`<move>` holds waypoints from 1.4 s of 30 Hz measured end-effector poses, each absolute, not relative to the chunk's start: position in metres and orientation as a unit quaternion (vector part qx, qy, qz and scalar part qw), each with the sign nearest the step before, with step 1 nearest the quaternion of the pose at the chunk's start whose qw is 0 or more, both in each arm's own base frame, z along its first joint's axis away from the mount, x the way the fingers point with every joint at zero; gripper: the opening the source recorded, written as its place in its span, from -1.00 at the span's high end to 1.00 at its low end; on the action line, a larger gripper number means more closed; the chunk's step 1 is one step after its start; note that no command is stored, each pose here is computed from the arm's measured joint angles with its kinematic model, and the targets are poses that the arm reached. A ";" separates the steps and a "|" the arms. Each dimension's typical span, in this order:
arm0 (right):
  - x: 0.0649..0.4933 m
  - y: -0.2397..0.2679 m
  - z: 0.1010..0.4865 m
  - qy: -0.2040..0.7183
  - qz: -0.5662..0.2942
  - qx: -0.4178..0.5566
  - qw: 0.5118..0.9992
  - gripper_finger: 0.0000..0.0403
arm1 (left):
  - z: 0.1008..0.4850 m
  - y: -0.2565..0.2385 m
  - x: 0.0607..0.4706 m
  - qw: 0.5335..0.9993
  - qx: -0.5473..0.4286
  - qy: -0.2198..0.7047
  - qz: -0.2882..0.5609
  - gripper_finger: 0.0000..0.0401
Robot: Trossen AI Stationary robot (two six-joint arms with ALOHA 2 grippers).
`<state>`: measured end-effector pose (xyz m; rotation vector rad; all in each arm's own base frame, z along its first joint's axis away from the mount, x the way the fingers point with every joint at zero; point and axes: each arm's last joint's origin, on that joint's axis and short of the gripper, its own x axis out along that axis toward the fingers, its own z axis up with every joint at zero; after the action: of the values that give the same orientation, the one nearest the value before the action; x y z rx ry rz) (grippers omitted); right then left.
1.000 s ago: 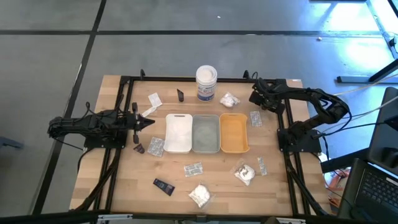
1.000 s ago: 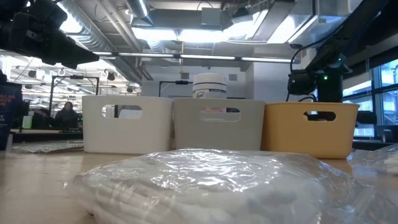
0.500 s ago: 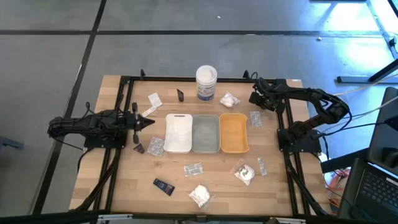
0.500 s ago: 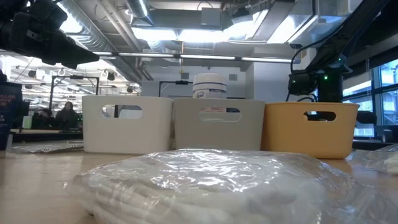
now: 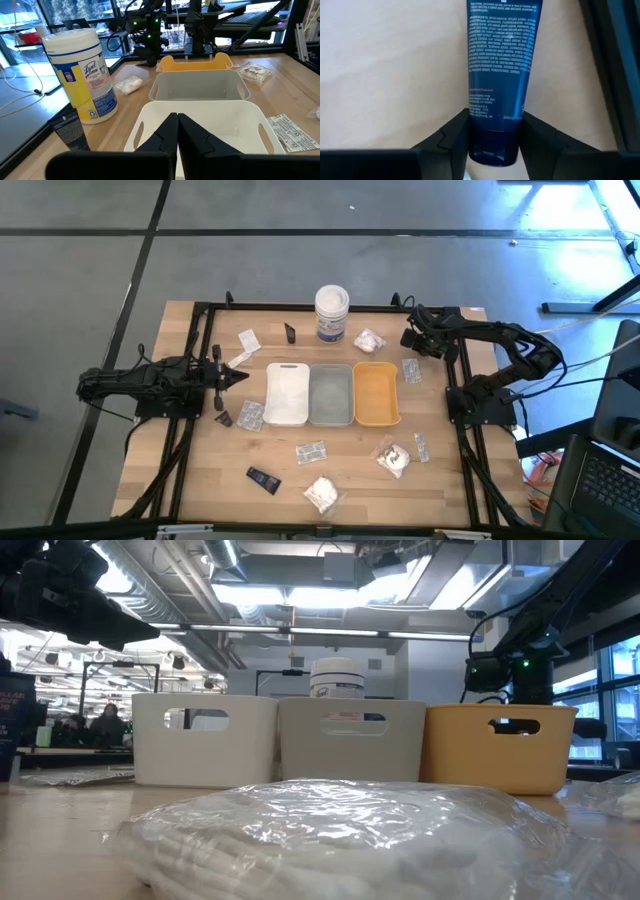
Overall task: Pick & Place Travel size toiletries
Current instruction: Put the black shave cream into the yellow bin
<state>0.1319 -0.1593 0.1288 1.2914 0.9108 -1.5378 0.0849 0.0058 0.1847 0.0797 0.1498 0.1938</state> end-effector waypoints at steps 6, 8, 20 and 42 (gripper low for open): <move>0.132 -0.150 0.139 0.372 -0.583 0.550 0.468 0.34 | 0.185 0.006 0.085 0.992 0.040 0.075 0.096 0.98; 0.133 -0.148 0.142 0.375 -0.575 0.547 0.479 0.33 | 0.185 0.006 0.085 0.992 0.040 0.075 0.096 0.98; 0.139 -0.134 0.167 0.355 -0.531 0.528 0.559 0.35 | 0.185 0.006 0.085 0.992 0.040 0.075 0.097 0.98; 0.181 -0.072 0.227 0.252 -0.265 0.514 0.776 0.27 | 0.185 0.006 0.085 0.992 0.040 0.075 0.096 0.98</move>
<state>0.1812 -0.0723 0.2266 1.1118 0.5457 -0.5724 0.0849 0.0058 0.1847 0.0795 0.1498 0.1929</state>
